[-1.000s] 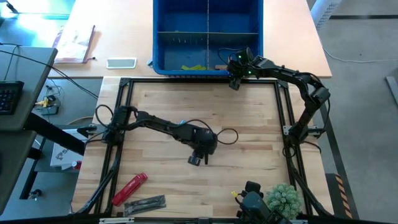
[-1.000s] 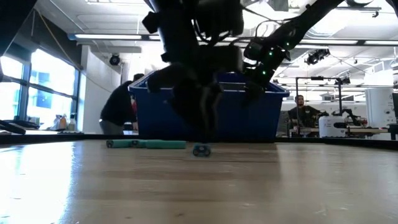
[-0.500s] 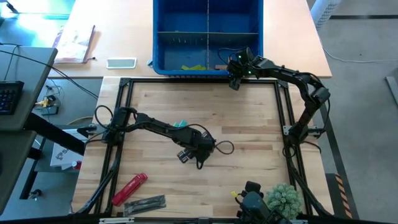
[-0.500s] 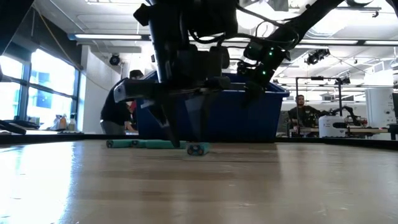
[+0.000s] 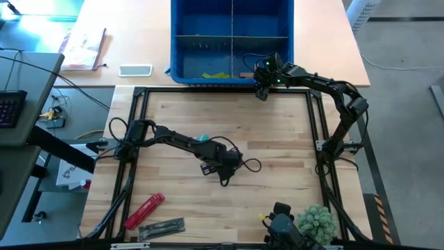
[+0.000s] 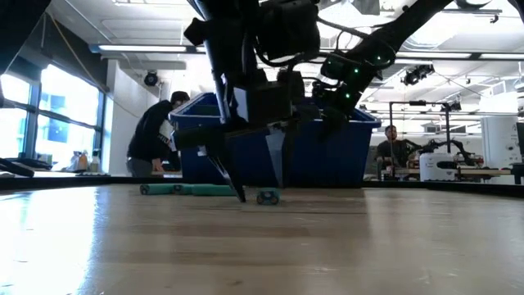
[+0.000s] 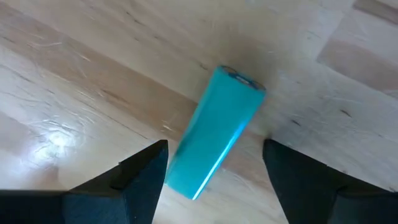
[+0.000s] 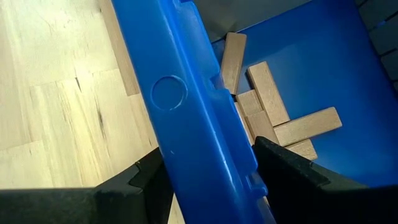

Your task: Sort blocks

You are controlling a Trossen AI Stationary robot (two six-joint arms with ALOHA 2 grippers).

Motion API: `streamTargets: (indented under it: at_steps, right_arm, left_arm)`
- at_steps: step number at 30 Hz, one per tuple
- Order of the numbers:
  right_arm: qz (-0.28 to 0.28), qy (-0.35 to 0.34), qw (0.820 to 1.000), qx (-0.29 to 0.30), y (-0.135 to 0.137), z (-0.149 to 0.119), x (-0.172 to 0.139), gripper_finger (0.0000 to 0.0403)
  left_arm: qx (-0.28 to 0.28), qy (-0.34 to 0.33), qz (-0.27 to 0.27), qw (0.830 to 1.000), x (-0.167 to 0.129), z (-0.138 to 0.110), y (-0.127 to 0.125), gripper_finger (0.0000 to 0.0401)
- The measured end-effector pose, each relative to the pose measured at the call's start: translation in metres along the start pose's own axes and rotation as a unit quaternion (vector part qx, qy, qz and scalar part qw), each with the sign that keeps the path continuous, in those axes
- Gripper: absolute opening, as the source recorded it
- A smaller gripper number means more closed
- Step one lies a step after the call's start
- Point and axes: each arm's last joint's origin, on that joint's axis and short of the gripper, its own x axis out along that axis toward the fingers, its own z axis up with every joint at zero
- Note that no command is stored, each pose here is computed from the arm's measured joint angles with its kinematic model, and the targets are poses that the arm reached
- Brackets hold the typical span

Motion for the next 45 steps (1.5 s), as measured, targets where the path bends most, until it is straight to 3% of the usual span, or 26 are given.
streamTargets:
  at_steps: [8, 18, 27, 30, 33, 35, 42, 45]
  right_arm:
    - [0.0, 0.0, 1.0, 0.0, 0.0, 0.0, 0.0, 0.0194]
    - [0.0, 0.0, 1.0, 0.0, 0.0, 0.0, 0.0, 0.0194]
    - [0.0, 0.0, 1.0, 0.0, 0.0, 0.0, 0.0, 0.0194]
    - [0.0, 0.0, 1.0, 0.0, 0.0, 0.0, 0.0, 0.0194]
    - [0.0, 0.0, 1.0, 0.0, 0.0, 0.0, 0.0, 0.0194]
    - [0.0, 0.0, 1.0, 0.0, 0.0, 0.0, 0.0, 0.0194]
    - [0.0, 0.0, 1.0, 0.0, 0.0, 0.0, 0.0, 0.0194]
    - [0.0, 0.0, 1.0, 0.0, 0.0, 0.0, 0.0, 0.0194]
  left_arm:
    - [-0.017, 0.006, -0.02, 1.0, 0.016, 0.001, -0.003, 0.0246]
    - [-0.089, -0.017, -0.066, 0.994, 0.016, -0.004, -0.006, 0.0125]
    - [-0.137, 0.0, -0.077, 0.988, 0.015, -0.006, -0.009, 0.0109]
    - [-0.156, -0.003, -0.075, 0.985, 0.009, -0.009, -0.007, 0.0086]
    - [-0.199, -0.035, -0.093, 0.975, -0.002, -0.018, -0.003, 0.0054]
    - [-0.225, -0.048, -0.111, 0.967, -0.015, -0.028, -0.002, 0.0054]
    - [-0.319, -0.105, -0.016, 0.942, -0.093, -0.071, 0.021, 0.0051]
    - [-0.349, -0.135, 0.057, 0.926, -0.134, -0.094, 0.027, 0.0009]
